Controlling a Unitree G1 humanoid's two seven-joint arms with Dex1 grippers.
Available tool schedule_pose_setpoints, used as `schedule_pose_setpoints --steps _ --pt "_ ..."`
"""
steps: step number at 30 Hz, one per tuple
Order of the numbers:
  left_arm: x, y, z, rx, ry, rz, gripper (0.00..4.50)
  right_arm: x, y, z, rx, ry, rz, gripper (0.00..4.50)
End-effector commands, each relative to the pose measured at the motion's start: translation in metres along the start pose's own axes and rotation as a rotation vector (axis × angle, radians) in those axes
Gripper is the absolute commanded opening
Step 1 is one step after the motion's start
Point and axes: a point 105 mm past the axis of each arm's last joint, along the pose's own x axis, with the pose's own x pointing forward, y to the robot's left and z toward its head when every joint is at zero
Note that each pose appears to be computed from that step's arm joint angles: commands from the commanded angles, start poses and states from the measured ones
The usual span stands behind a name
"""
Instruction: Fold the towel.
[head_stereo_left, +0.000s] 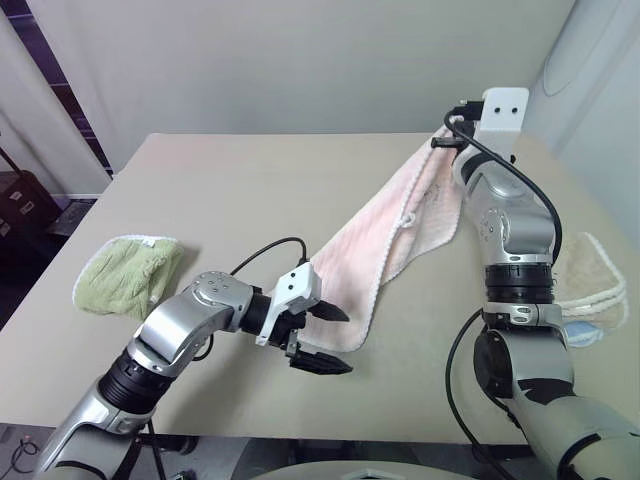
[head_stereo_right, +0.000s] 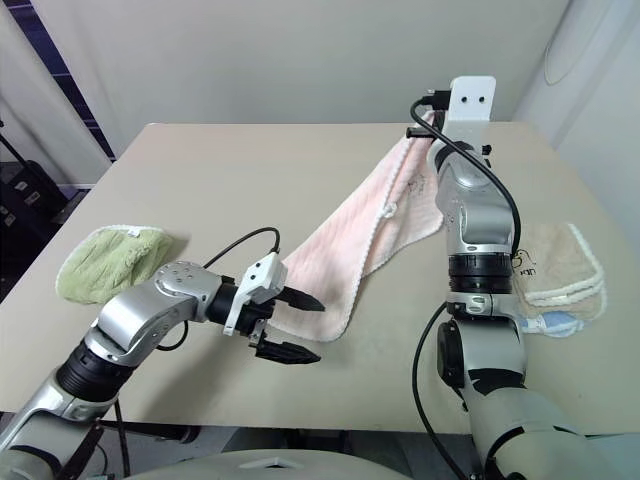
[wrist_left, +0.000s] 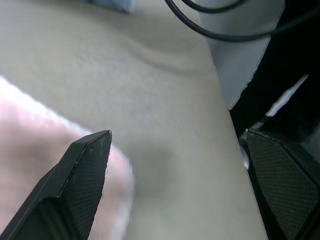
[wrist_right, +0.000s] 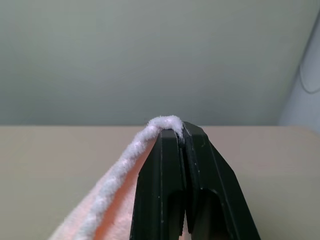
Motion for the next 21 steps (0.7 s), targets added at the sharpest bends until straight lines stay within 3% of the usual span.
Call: schedule_pose_setpoints --steps 1,7,16,21 --pt "0.013 0.010 0.010 0.038 0.005 0.030 4.50 -0.007 0.018 0.060 0.040 -0.166 0.023 0.02" --pt "0.015 0.027 -0.008 0.028 0.060 0.085 4.50 -0.010 0.030 0.078 0.049 -0.209 0.031 0.02" --pt "0.013 0.063 -0.058 0.047 0.081 0.228 4.50 -0.009 0.040 0.069 0.041 -0.192 0.056 0.02" --pt "0.014 0.071 -0.074 0.005 -0.024 0.214 4.50 -0.010 0.040 0.065 0.041 -0.187 0.056 0.02"
